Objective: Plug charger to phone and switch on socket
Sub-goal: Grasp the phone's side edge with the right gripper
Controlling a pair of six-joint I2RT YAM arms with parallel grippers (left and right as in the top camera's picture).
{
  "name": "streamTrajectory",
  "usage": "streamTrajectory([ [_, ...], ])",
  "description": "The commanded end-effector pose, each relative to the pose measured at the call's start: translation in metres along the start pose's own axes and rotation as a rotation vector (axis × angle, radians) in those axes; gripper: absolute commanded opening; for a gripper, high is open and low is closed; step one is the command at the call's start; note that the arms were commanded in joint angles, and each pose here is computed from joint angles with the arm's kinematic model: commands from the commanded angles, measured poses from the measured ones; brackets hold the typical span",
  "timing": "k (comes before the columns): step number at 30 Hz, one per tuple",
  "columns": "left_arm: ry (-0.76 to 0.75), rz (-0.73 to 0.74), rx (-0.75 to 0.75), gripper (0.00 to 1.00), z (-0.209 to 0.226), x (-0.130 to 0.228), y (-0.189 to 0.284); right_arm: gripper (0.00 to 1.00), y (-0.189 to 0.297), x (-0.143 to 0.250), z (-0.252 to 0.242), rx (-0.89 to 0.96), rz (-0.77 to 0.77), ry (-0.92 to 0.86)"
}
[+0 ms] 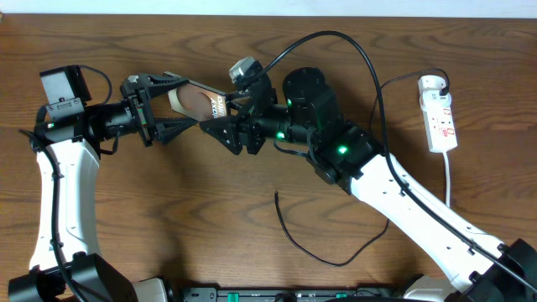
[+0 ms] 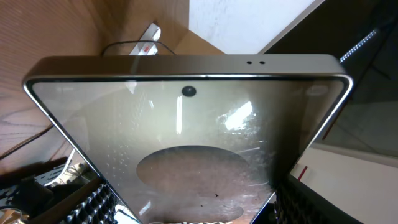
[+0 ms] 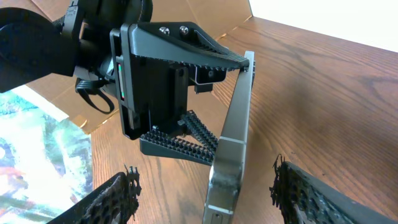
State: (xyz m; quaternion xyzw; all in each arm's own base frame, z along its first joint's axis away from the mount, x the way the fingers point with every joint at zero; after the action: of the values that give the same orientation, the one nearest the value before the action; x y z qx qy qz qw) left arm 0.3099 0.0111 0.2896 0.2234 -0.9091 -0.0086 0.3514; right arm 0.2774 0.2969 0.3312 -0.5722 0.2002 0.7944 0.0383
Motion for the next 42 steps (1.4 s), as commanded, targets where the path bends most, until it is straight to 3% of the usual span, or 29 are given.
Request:
streamTrajectory([
  [1,-0.079,0.034,0.02,0.07,-0.013,0.015,0.002,0.72,-0.001,-0.007,0.005,-0.011,-0.016,0.006],
  [8,-0.081,0.042,0.013,0.07,-0.013,0.016,-0.001,0.71,-0.007,-0.005,0.015,-0.001,-0.01,-0.006],
  [14,-0.088,0.078,-0.016,0.07,-0.011,0.022,-0.014,0.46,-0.013,-0.002,0.027,0.018,-0.004,0.004],
  [25,-0.09,0.084,-0.02,0.07,-0.01,0.023,-0.016,0.29,-0.013,-0.003,0.025,0.022,-0.006,-0.015],
  [30,-0.09,0.084,-0.02,0.07,-0.01,0.023,-0.016,0.04,-0.013,-0.003,0.025,0.022,-0.006,-0.016],
  [42,-0.093,0.084,-0.02,0.07,-0.01,0.023,-0.016,0.01,-0.012,-0.003,0.025,0.024,-0.006,-0.016],
])
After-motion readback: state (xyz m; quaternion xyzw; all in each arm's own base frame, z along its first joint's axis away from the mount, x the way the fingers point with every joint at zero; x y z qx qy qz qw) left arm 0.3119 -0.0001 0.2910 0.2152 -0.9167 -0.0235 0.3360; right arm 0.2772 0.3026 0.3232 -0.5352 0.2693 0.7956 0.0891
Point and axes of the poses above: each gripper's point midway between its finger pads, its own y axis back along the fingers, its own z axis along the line the jaws close on, x = y × z, the point moved 9 cm from there along y, back along the fingers, and after that the axes turned 9 degrees about y, right-handed, at the moved point
